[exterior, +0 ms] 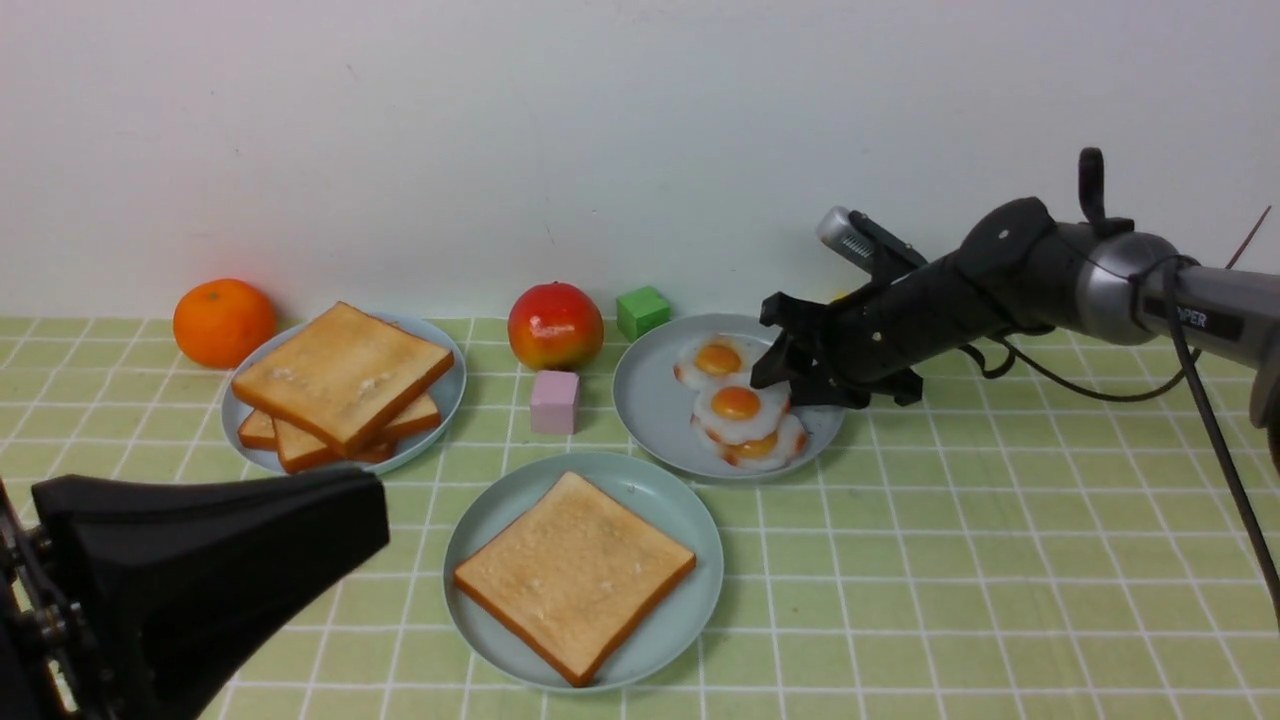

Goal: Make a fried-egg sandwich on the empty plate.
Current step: Use the right arm to grab a fried egg, then use the right arm to place the fried egg on the slice of bread in the middle

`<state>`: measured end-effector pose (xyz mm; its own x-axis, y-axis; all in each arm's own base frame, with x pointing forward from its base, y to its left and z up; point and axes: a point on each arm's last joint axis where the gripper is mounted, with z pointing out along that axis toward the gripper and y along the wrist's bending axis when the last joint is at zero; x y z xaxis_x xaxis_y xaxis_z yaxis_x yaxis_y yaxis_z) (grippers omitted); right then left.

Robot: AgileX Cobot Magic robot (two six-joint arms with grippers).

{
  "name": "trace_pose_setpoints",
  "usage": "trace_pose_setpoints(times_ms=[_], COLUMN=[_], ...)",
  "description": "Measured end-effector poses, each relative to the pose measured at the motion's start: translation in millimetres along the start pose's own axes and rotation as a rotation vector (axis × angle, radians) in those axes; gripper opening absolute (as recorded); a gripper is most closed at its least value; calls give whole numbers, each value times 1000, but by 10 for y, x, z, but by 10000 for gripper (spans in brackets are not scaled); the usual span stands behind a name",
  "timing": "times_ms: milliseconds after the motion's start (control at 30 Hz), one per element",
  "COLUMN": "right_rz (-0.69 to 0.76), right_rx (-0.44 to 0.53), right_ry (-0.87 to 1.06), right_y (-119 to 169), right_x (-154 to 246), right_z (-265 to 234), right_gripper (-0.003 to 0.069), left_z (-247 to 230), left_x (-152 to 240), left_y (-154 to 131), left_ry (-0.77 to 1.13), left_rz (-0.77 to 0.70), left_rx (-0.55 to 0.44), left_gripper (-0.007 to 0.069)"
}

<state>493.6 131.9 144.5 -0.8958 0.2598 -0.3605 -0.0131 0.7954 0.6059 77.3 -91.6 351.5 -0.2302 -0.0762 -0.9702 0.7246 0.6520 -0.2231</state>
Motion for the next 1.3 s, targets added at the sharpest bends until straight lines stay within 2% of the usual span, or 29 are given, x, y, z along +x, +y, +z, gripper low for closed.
trace_pose_setpoints(times_ms=[33,67,133,300,400,567,733,900,1033,1300], right_rz=[0,1,10,26,-5,-121,-203,-221,-213,-129], right_rx=[0,0,-4,-34,-72,-161,-230,-274,-310,-343], right_ry=[0,1,-4,-28,-35,-8,79,179,220,221], right_y=[0,-4,0,88,218,602,976,1169,1219,1219], right_x=[0,2,-2,-46,-79,-95,219,774,1060,1157], right_z=[0,4,4,-81,-220,-703,-1004,-843,-673,-444], right_gripper=[276,223,163,77,76,76,76,76,76,76], left_z=[0,0,0,0,0,24,97,116,111,108], left_x=[0,0,0,1,24,116,210,217,180,165], left_y=[0,0,0,0,10,50,122,226,272,288], left_ry=[0,0,0,1,26,126,220,220,175,153], left_rz=[0,0,0,0,0,-40,-63,-78,-89,-113], left_rx=[0,0,0,0,-12,-59,-147,-267,-318,-337], left_gripper=[-13,-13,-13,-13,-13,-13,-12,-12,-12,-8])
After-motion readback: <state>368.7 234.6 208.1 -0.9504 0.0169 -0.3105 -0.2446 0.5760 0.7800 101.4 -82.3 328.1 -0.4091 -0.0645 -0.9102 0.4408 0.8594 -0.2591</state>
